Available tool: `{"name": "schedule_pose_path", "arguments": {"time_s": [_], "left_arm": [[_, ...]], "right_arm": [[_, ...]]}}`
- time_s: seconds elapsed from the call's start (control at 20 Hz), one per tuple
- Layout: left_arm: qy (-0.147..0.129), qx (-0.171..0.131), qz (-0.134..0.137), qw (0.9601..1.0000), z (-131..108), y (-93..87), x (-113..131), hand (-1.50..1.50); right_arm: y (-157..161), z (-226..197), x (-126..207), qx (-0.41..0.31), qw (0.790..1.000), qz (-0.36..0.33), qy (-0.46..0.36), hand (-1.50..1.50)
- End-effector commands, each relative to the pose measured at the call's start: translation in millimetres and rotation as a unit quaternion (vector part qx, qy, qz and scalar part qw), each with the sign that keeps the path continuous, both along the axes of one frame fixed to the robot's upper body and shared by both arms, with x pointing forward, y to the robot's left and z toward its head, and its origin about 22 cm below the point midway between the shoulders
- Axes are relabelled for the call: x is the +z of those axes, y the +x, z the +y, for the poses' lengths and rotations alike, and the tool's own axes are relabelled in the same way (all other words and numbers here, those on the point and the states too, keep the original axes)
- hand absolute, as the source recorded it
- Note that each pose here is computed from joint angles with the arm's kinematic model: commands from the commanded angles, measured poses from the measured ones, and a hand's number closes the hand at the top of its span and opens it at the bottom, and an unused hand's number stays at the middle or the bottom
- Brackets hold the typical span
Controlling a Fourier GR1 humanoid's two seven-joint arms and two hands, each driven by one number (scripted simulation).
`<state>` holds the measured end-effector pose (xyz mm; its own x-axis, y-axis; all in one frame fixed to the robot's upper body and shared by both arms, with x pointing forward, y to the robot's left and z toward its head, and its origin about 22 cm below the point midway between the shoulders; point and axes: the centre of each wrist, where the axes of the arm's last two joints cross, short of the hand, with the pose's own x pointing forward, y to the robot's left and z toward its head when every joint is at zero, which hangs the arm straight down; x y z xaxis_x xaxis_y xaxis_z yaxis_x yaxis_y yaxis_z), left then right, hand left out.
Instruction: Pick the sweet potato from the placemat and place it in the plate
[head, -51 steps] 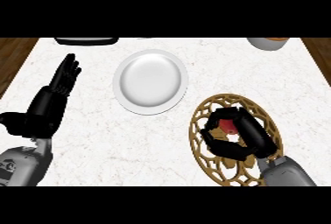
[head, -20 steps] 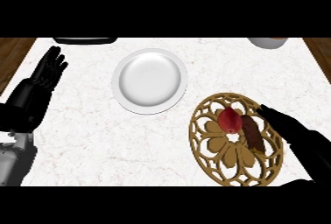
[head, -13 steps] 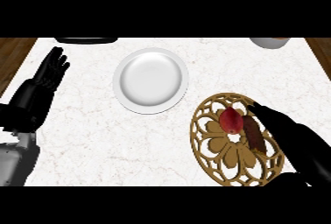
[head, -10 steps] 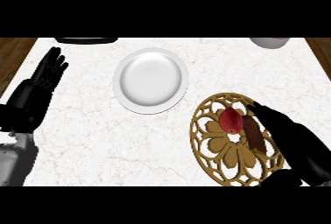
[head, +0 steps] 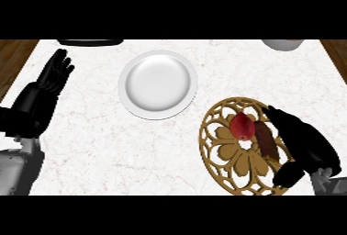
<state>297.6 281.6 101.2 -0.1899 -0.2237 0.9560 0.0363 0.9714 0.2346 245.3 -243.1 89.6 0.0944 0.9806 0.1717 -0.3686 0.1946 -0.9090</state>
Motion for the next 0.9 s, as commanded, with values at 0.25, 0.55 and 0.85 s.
{"name": "schedule_pose_path", "arguments": {"time_s": [0.25, 0.55, 0.85], "left_arm": [[-0.002, -0.002, 0.007, 1.0000, 4, 1.5, -14, 0.00], [0.007, -0.002, -0.006, 1.0000, -13, 5.6, -4, 0.00], [0.000, -0.003, 0.001, 1.0000, -7, -3.6, -2, 0.00]], "right_arm": [[21, 7, -51, 0.008, 0.999, 0.032, 0.004, -1.50], [14, -13, -62, -0.010, 0.999, 0.050, -0.013, -1.50], [35, -5, -77, 0.007, 1.000, 0.018, 0.010, 1.50]]}}
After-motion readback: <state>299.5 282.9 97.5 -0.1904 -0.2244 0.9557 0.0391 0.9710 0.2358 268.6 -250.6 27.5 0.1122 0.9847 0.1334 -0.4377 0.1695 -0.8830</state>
